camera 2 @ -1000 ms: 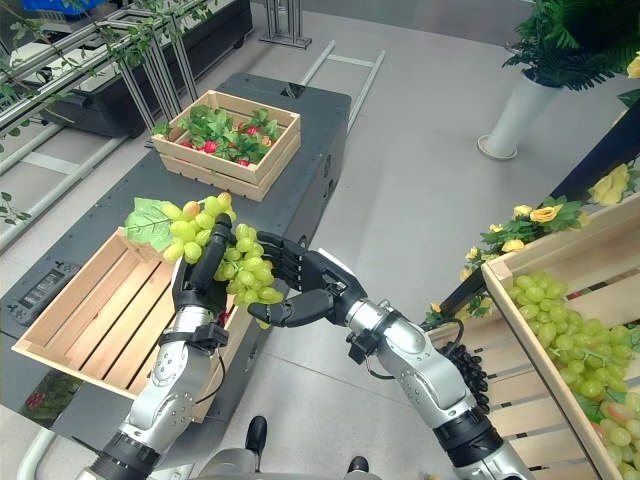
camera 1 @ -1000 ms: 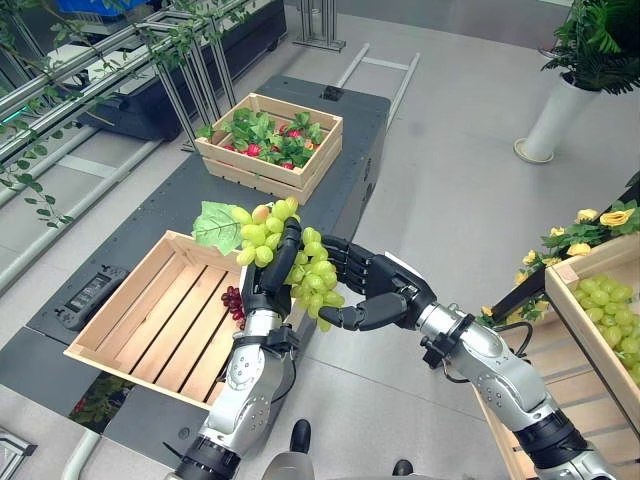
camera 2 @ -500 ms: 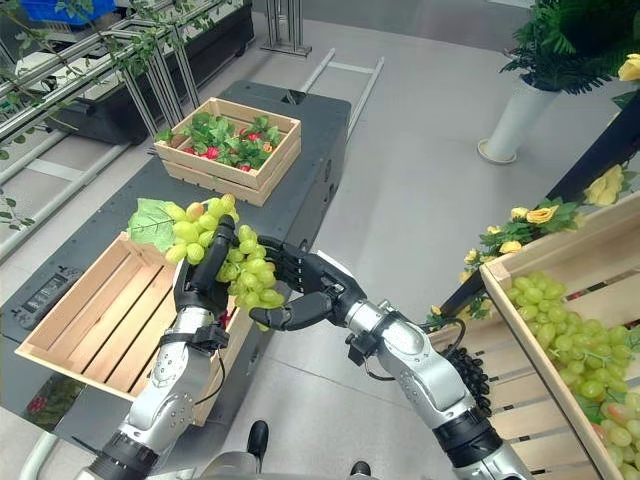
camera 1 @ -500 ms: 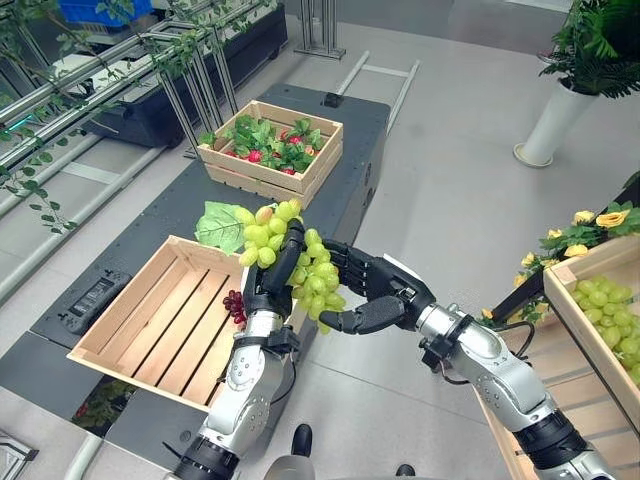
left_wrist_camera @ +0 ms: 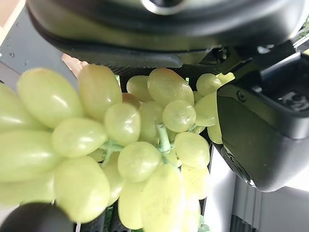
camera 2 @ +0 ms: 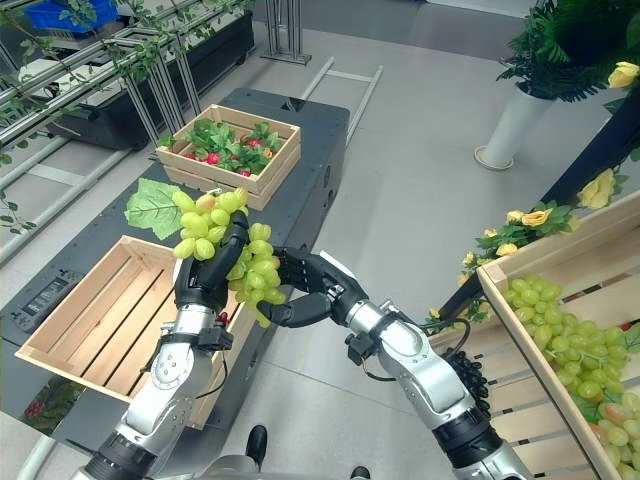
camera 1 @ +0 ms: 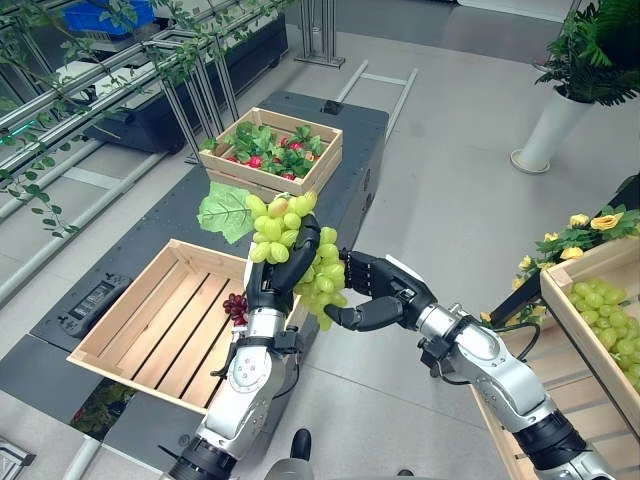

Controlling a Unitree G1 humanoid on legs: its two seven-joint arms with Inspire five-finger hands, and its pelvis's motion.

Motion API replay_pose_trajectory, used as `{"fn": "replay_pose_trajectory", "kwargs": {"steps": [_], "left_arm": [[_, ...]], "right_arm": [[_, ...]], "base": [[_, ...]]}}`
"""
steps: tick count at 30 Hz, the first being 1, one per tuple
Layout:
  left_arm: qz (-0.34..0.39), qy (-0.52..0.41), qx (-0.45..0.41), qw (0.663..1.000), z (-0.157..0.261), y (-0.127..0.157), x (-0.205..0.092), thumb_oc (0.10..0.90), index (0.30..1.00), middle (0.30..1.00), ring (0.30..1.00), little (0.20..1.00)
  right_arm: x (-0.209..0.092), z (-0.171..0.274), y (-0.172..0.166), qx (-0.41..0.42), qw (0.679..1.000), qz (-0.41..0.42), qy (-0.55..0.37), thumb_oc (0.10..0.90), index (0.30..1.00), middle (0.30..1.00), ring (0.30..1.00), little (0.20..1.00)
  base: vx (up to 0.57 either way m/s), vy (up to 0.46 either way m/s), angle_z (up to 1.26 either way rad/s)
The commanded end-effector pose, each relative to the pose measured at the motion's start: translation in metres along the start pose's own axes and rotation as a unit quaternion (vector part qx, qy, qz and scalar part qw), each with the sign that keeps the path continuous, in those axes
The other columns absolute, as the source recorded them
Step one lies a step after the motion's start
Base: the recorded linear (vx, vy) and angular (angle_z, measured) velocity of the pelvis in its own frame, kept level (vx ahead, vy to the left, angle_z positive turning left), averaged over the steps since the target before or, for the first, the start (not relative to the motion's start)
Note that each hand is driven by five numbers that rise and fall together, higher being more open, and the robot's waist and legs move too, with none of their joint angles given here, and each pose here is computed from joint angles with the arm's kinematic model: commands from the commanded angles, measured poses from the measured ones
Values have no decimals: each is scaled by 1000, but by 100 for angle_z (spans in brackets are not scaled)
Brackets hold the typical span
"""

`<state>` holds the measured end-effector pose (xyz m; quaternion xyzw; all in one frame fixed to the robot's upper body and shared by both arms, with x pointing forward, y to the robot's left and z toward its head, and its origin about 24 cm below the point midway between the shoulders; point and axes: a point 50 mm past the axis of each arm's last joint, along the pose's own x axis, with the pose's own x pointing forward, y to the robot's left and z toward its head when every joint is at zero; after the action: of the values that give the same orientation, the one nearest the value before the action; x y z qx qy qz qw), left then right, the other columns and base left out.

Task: Pick up the fruits from the basket on one side to the basket on the other side

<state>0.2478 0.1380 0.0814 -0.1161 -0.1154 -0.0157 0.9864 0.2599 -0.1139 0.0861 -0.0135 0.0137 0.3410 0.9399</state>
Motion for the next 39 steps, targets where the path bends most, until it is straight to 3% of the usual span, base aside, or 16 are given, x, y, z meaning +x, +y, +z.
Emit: {"fn": "replay_pose_trajectory", "kwargs": {"steps": [1,16,17,18,19,20,31,39], "left_arm": [[-81,-181,-50,979,61,-37,25,400,300,300,300,300],[-89,-179,-111,973,61,-44,23,400,300,300,300,300],[-90,-181,-111,973,62,-44,23,400,300,300,300,300],[-90,-183,-111,973,62,-44,23,400,300,300,300,300],[-89,-186,-110,972,63,-44,23,400,300,300,300,300],[-87,-188,-110,972,64,-44,23,400,300,300,300,300],[-59,-222,-102,968,73,-30,19,400,300,300,300,300],[-3,-260,-93,961,90,-25,31,400,300,300,300,300]], "right_arm": [[7,31,19,4,995,46,-89,400,300,300,300,300],[12,34,25,37,993,52,-103,400,300,300,300,300],[12,34,25,38,993,52,-102,442,364,364,364,364],[12,34,26,37,993,52,-102,577,566,566,566,566],[12,34,26,37,993,52,-103,635,653,653,653,653],[12,34,26,38,993,51,-103,800,900,900,900,900],[-1,33,11,52,991,-7,-119,800,900,900,900,900],[12,54,10,92,983,-17,-157,800,900,900,900,900]], "base": [[0,0,0],[0,0,0],[0,0,0],[0,0,0],[0,0,0],[0,0,0],[20,16,1],[-30,4,-3]]}}
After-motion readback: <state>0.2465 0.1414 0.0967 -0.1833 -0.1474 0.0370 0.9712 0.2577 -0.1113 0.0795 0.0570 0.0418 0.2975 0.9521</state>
